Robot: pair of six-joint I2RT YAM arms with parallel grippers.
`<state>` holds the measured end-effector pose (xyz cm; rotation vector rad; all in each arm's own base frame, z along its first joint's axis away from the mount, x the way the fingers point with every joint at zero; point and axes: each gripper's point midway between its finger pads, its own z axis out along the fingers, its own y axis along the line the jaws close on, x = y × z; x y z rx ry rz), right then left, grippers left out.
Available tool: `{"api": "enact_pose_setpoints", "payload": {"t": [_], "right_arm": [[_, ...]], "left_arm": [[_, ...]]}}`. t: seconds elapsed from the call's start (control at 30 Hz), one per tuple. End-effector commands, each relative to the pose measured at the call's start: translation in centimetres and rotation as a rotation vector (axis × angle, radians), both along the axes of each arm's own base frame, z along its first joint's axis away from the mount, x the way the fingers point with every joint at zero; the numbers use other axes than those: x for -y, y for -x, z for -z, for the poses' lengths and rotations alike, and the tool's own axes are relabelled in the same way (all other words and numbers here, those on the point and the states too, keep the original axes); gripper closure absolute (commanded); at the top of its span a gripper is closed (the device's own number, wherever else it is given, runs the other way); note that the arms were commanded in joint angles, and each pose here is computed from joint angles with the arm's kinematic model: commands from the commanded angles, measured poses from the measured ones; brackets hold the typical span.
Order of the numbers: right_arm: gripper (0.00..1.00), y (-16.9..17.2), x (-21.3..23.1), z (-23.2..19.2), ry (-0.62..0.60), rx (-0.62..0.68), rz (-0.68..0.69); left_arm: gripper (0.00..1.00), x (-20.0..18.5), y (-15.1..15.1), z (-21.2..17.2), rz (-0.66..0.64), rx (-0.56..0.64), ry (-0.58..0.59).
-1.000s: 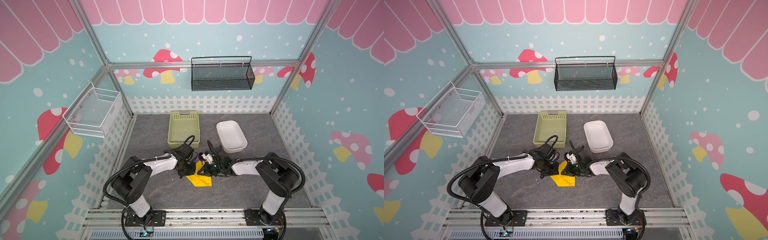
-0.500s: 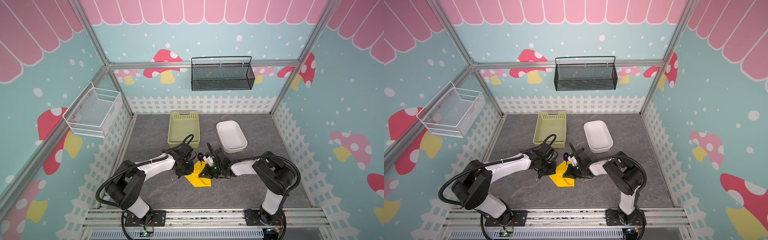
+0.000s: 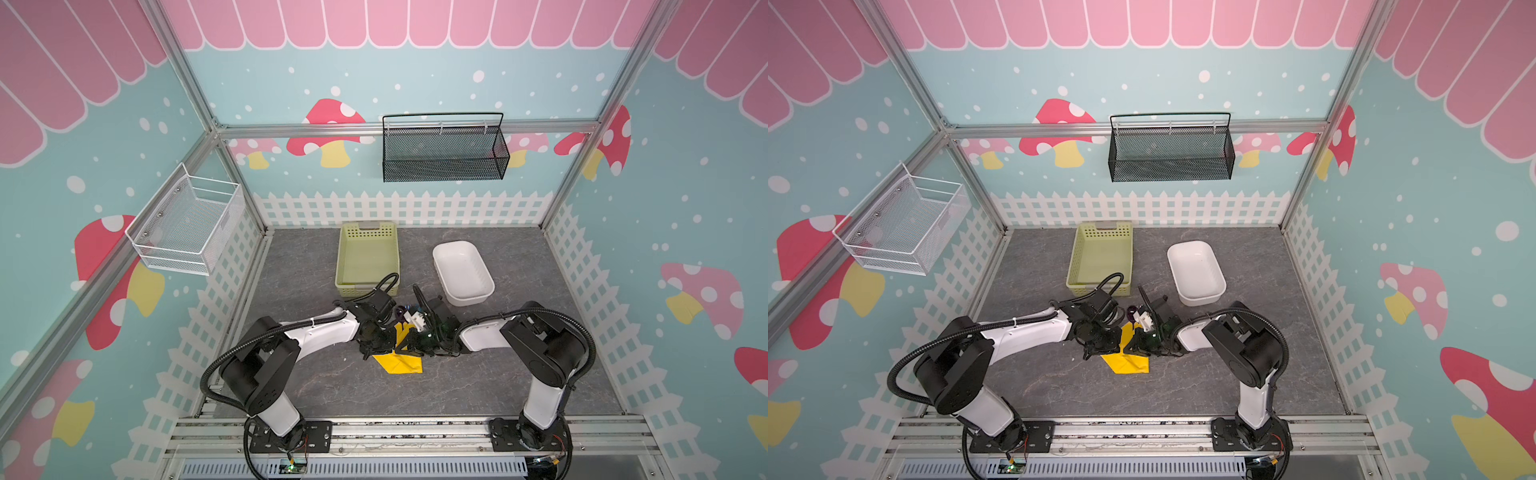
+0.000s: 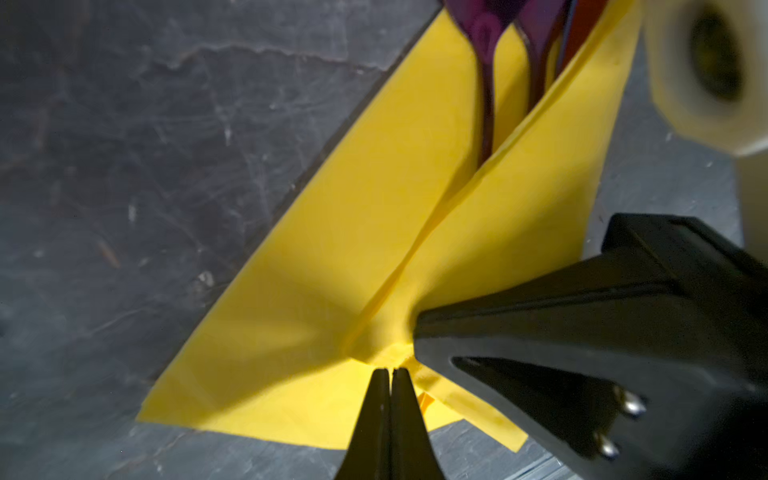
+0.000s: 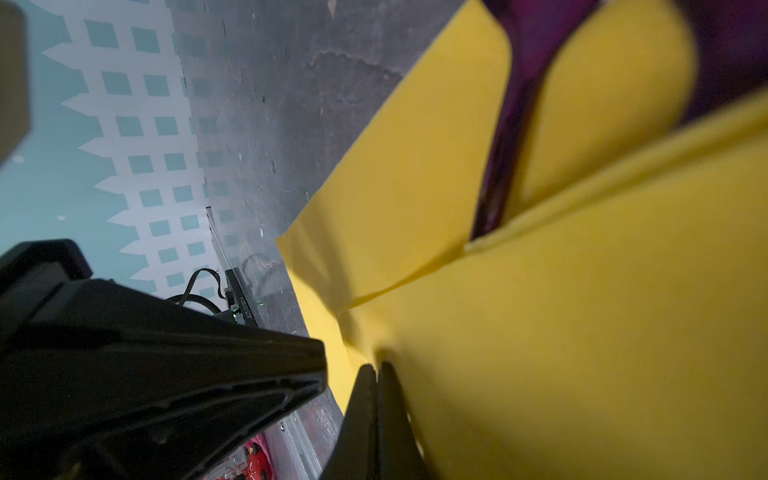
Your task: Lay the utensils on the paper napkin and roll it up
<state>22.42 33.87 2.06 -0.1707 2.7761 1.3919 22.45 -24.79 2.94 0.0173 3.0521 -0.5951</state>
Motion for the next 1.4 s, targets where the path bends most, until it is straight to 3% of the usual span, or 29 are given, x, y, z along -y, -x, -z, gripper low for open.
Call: {"api": "enact_pose_setpoints", "payload": {"t": [0.0, 0.37, 0.63, 0.93, 1.37], "right_arm": [[1.0, 0.1, -0.2, -0.6, -0.007, 0.021, 0.0], [1.0, 0.3, 0.0, -2.8, -0.033, 0.051, 0.001], [1.0, 3.2, 2.5, -3.4, -0.014, 0.044, -0.021], [1.0, 5.4, 3.1, -2.3, -0.036, -0.001, -0.082], [1.0, 5.0, 3.1, 0.2, 0.006, -0.027, -0.062]], "left_arm": [[1.0, 0.0, 0.1, 0.9, -0.006, -0.017, -0.012], [1.0, -0.8, 0.5, 2.2, 0.002, -0.033, -0.05], [1.0, -1.0, 0.6, 2.3, -0.001, -0.034, -0.053], [1.0, -1.0, 0.3, 2.2, -0.006, -0.028, -0.056], [0.96, 0.0, -0.9, -0.8, 0.002, 0.036, -0.002]]}}
